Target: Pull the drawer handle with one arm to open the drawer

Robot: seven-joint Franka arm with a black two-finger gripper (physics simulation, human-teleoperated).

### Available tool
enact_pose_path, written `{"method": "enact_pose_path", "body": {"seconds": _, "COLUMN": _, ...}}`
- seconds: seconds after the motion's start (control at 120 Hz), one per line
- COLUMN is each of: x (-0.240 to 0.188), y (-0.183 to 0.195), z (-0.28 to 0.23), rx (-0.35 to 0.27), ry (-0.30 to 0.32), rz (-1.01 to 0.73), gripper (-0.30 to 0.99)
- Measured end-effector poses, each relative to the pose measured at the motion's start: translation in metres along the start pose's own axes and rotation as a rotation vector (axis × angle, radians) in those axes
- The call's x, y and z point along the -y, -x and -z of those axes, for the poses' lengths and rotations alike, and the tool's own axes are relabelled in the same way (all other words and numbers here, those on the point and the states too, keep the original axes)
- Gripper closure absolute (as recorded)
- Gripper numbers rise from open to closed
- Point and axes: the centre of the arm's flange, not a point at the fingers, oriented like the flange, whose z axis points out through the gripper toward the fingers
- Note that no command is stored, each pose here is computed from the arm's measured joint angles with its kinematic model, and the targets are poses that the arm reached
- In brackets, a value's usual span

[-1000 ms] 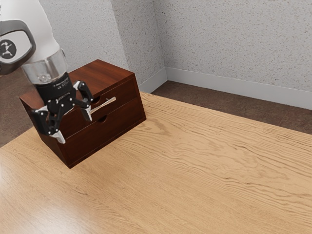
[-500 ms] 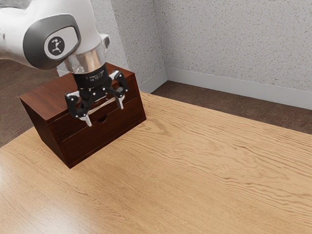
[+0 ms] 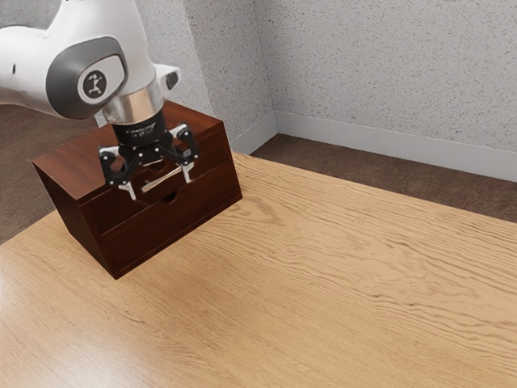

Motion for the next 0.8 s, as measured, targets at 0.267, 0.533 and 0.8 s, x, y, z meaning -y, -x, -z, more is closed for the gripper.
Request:
{"method": "enact_pose_path", "body": {"seconds": 0.267, "x": -0.011, "y": -0.042, "z": -0.027, "rx": -0.065, "ry": -0.027, "rz": -0.266, "gripper": 0.00}}
{"method": "enact_pose_path", "body": {"seconds": 0.533, "x": -0.026, "y": -0.054, "z": -0.043, "rx": -0.105, "ry": -0.021, "rz": -0.487, "gripper": 0.00}}
{"method": "enact_pose_path", "body": {"seconds": 0.8, "x": -0.032, "y": -0.071, "z": -0.059, "rx": -0.128, "ry": -0.017, "rz": -0.636, "gripper": 0.00}}
